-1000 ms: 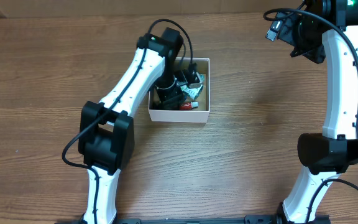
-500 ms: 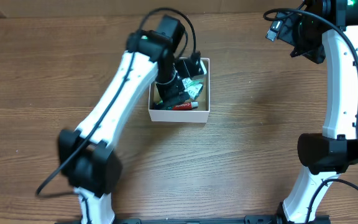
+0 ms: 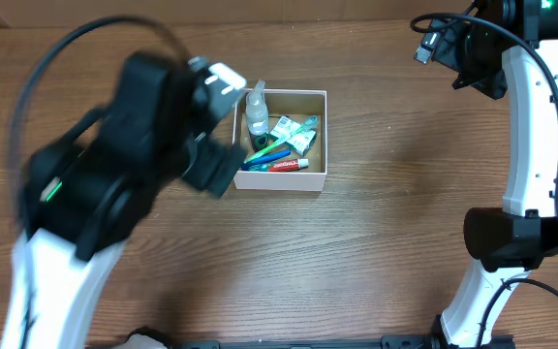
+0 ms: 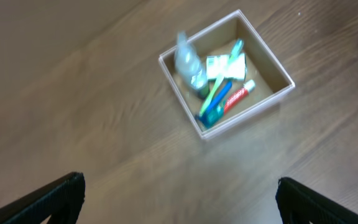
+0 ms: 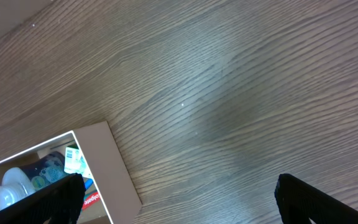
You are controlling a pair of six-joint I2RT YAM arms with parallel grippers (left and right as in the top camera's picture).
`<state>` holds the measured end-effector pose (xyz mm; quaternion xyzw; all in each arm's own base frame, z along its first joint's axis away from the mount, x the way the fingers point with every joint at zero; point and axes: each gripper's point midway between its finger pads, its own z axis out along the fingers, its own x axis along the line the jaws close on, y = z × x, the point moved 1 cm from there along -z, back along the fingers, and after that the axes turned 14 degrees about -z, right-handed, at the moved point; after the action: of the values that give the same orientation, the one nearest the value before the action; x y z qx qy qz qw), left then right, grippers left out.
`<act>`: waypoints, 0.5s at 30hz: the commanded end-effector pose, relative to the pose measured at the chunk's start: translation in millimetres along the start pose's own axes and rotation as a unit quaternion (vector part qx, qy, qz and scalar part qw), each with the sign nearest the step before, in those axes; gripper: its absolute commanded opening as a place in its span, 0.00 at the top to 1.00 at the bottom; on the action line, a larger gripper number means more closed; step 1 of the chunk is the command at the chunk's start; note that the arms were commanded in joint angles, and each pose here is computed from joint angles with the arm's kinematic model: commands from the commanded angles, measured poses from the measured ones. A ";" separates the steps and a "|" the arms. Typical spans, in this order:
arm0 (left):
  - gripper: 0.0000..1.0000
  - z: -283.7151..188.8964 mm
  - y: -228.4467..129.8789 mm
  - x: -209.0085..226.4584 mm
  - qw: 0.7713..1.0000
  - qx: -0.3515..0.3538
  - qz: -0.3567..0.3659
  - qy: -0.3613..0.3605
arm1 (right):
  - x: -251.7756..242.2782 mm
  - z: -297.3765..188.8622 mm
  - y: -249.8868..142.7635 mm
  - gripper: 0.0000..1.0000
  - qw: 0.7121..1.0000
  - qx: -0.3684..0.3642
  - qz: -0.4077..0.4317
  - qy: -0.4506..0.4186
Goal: Pack container
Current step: 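Release the razor and pull the left gripper back toward its base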
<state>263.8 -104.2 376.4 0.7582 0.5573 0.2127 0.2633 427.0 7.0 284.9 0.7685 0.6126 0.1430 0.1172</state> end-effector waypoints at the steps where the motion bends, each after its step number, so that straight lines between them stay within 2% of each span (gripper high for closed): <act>1: 0.00 -46.8 -21.0 15.1 0.996 -0.041 -0.081 0.016 | 1.6 -12.2 2.8 0.00 1.000 -0.019 -0.002 0.004; 5: 0.00 -77.5 -45.8 21.5 0.990 -0.079 -0.118 0.008 | 1.6 -12.2 2.8 0.00 1.000 -0.019 -0.002 0.004; 9: 0.00 -101.4 -74.9 28.1 0.976 -0.147 -0.158 -0.008 | 1.6 -12.2 2.8 0.00 1.000 -0.019 -0.002 0.004; 15: 0.00 -93.1 -114.8 33.5 0.946 -0.231 -0.224 -0.035 | 1.6 -12.2 2.8 0.00 1.000 -0.019 -0.002 0.004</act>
<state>137.1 -35.6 404.8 0.5835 0.6092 0.2591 0.4704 427.0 7.0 284.9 0.7685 0.6126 0.1430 0.1172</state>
